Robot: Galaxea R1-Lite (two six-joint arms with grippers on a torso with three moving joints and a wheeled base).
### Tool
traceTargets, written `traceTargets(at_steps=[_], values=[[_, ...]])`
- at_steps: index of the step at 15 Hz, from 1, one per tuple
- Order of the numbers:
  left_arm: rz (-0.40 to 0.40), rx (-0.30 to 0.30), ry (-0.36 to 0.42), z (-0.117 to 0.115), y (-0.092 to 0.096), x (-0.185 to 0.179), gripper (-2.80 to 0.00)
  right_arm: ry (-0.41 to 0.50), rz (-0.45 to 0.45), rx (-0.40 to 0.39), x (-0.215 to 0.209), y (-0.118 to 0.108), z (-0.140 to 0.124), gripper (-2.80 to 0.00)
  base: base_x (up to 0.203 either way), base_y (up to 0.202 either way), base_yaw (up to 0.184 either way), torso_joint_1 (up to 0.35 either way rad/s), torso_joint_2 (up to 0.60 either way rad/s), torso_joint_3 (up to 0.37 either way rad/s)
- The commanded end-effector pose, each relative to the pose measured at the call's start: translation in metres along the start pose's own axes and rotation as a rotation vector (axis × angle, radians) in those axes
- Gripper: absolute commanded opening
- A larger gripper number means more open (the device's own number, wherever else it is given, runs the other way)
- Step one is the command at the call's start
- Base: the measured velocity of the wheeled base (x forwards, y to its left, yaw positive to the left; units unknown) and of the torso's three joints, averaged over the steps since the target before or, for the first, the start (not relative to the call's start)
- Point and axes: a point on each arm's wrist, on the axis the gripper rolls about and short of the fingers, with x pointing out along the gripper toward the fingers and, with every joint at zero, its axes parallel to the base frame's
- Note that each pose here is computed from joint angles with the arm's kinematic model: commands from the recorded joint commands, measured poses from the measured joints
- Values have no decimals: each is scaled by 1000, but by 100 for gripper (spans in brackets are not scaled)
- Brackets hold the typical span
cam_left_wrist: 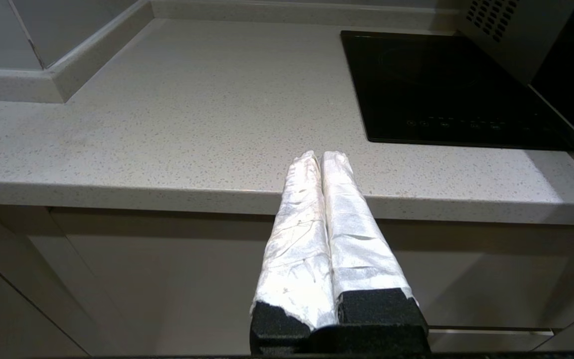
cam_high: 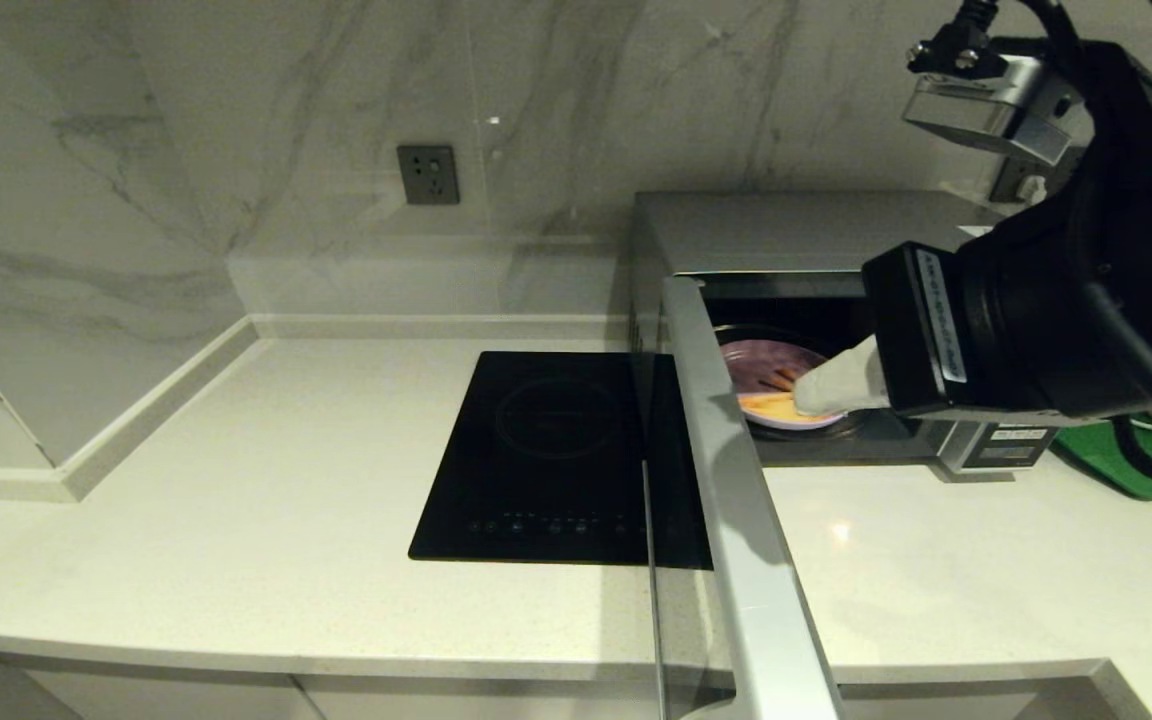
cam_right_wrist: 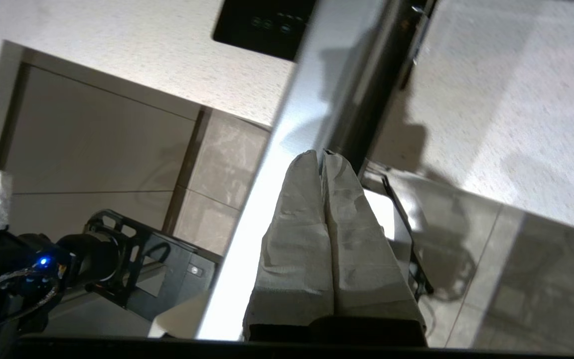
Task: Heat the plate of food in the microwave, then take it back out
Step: Close the microwave oven
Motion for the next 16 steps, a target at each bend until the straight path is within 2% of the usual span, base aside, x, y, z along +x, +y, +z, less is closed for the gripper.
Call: traceTargets(at_steps=[1,9,12,16], values=[[1,-1,-1,0,0,0,-280,12,10,-30,11,8,-1,-280,0,0,0,0,0,0],[1,-1,-1,0,0,0,-280,73,60,-144,45,47,-21,-280,0,0,0,0,0,0],[1,-1,0,0,0,0,-280,101,46,-152,53,51,-26,-280,0,0,0,0,0,0],[1,-1,-1,0,0,0,-280,136,3,-111,57,47,-31,-280,0,0,0,0,0,0]])
